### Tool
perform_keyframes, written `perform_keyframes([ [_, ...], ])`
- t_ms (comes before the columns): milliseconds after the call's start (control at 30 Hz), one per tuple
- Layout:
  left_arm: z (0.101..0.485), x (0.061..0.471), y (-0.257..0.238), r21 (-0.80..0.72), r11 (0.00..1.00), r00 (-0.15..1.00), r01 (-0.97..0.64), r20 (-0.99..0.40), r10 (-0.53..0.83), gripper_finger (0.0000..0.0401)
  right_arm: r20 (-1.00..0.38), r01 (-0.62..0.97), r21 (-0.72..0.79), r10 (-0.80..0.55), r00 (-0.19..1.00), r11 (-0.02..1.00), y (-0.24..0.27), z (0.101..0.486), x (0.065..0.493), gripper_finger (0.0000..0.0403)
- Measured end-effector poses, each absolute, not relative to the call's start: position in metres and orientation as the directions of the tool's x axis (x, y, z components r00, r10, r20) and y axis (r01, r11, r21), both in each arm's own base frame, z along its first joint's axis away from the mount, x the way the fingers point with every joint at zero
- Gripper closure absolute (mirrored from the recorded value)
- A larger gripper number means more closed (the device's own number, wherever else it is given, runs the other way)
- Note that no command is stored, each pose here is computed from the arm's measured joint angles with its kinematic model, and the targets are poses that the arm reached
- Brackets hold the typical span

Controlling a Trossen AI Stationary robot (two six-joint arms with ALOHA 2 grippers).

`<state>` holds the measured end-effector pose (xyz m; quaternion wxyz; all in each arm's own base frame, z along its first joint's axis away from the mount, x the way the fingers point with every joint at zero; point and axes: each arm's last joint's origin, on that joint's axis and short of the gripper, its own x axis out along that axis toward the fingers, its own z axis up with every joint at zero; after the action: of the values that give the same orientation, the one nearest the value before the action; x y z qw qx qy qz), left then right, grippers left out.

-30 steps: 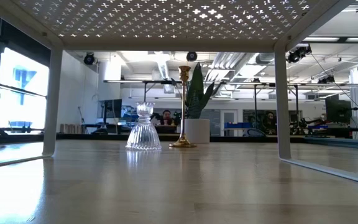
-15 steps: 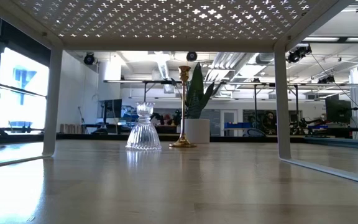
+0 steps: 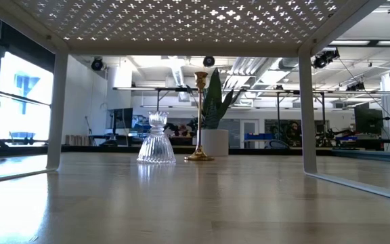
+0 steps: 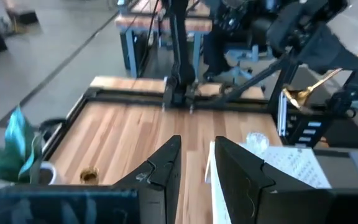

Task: Pick & Place candle stick holders
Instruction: Put the bottom gold candle holder on the shelf

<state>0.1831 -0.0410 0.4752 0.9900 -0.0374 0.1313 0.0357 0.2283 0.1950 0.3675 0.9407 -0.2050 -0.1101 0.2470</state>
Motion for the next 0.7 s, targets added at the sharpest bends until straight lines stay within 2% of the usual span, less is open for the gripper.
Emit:
perform_keyframes([
  [200,0.469,0.173,-0.038,-0.100,0.989,0.940,-0.106,-0.334,0.067,0.0306,-0.031,-0.520,-0.257,0.531,0.847,0.814,0.204,0.351,0.227,0.0397],
  [367,0.461,0.172,-0.039,-0.154,0.981,0.910,-0.120,-0.412,0.046,0.0306,-0.140,-0.503,-0.146,0.485,0.863,0.852,0.205,0.339,0.226,0.0397],
  [467,0.457,0.172,-0.039,-0.159,0.981,0.891,-0.115,-0.452,0.031,0.0306,-0.168,-0.506,-0.127,0.485,0.859,0.853,0.209,0.332,0.230,0.0397],
  [700,0.457,0.174,-0.040,-0.163,0.980,0.890,-0.110,-0.456,0.024,0.0306,-0.128,-0.640,-0.050,0.631,0.766,0.767,0.221,0.325,0.239,0.0397],
])
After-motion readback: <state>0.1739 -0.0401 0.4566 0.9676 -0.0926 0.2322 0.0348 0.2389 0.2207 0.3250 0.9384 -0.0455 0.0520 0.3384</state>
